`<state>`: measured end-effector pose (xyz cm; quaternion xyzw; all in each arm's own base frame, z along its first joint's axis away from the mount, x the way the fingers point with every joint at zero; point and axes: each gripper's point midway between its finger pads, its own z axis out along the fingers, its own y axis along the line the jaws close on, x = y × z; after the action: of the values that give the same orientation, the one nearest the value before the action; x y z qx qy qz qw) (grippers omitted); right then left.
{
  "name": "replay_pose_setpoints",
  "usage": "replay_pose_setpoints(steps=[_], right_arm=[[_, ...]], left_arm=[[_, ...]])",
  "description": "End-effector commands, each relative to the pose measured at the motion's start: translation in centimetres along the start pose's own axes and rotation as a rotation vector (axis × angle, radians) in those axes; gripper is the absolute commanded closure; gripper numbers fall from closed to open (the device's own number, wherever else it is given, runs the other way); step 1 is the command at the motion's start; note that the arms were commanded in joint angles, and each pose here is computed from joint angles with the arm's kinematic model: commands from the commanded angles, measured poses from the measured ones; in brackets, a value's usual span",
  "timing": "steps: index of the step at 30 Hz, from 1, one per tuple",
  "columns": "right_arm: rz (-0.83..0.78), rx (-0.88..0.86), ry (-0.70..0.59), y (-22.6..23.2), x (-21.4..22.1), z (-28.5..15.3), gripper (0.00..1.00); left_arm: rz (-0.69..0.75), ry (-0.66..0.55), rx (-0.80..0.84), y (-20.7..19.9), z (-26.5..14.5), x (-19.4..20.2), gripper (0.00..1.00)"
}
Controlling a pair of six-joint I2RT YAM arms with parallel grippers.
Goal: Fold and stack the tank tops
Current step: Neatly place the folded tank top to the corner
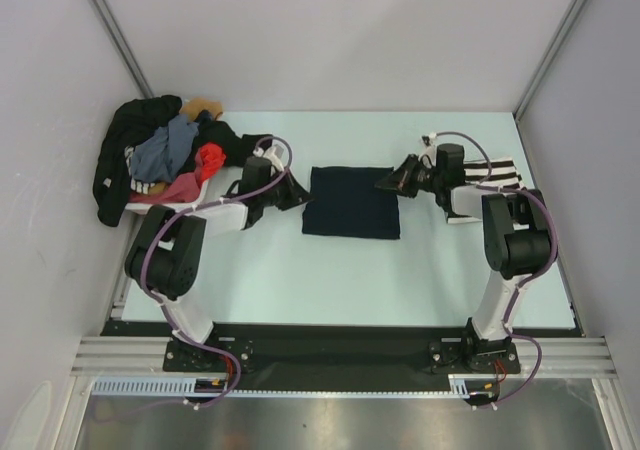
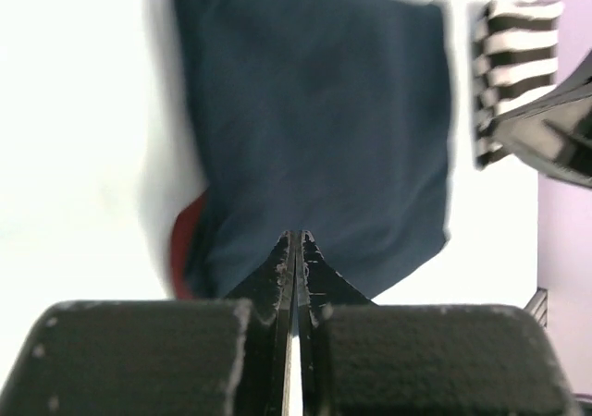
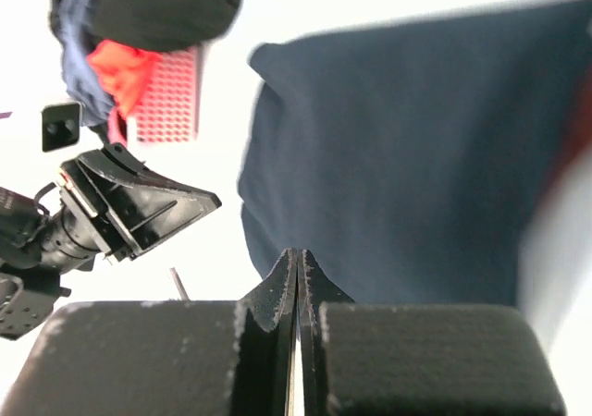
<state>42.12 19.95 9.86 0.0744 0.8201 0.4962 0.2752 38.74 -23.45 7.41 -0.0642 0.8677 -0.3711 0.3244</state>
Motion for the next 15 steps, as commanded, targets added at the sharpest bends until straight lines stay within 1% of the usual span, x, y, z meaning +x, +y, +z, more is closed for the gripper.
replay_pose_setpoints(steps=[1,2,4,5,6,7,8,9,10,12,13,14,15], right_arm=[[-0.048,-0.023,-0.001,2.5,-1.3,0.7,0.99],[-0.059,-0.043,-0.009,3.4,-2.2,1.1,0.98],[-0.033,-0.039,0.016,2.5,-2.1,2.4,0.97],[-0.037,-0.05,0.011,2.6,-3.0,3.0,0.98],[-0.025,-0.06,0.011,2.5,-3.3,3.4,0.98],[0.004,-0.041,0.022,0.8,-3.1,4.3,0.98],[0.014,-0.03,0.02,0.0,-3.2,4.8,0.99],[0.017,-0.004,0.001,-0.7,-4.1,5.2,0.99],[0.047,0.039,0.002,-3.0,-3.9,5.7,1.0],[0.068,0.078,-0.026,-4.9,-4.8,6.0,1.0],[0.082,0.093,-0.031,-5.7,-5.0,6.1,0.99],[0.11,0.12,-0.041,-7.3,-5.3,5.9,0.99],[0.123,0.146,-0.048,-7.9,-5.7,5.9,0.98]], left_arm=[[0.085,-0.06,0.032,-3.6,-0.2,-4.1,0.98],[0.089,-0.053,0.05,-4.4,0.2,-4.3,0.98],[0.092,-0.045,0.063,-5.3,1.7,-5.1,0.98],[0.084,-0.04,0.07,-5.6,2.3,-5.3,0.98],[0.077,-0.024,0.075,-5.4,3.6,-5.2,0.98],[0.071,-0.017,0.082,-5.4,4.4,-5.2,0.98],[0.055,-0.009,0.078,-5.0,5.2,-5.2,0.98],[0.039,0.018,0.072,-4.1,6.8,-4.8,0.99],[0.024,0.04,0.054,-3.3,7.8,-4.3,0.99],[-0.014,0.052,0.006,-1.4,9.0,-4.4,1.0],[-0.038,0.057,-0.039,0.6,9.8,-3.9,1.0],[-0.056,0.042,-0.067,1.7,9.8,-4.3,1.0],[-0.069,0.047,-0.106,3.0,9.8,-4.0,1.0]])
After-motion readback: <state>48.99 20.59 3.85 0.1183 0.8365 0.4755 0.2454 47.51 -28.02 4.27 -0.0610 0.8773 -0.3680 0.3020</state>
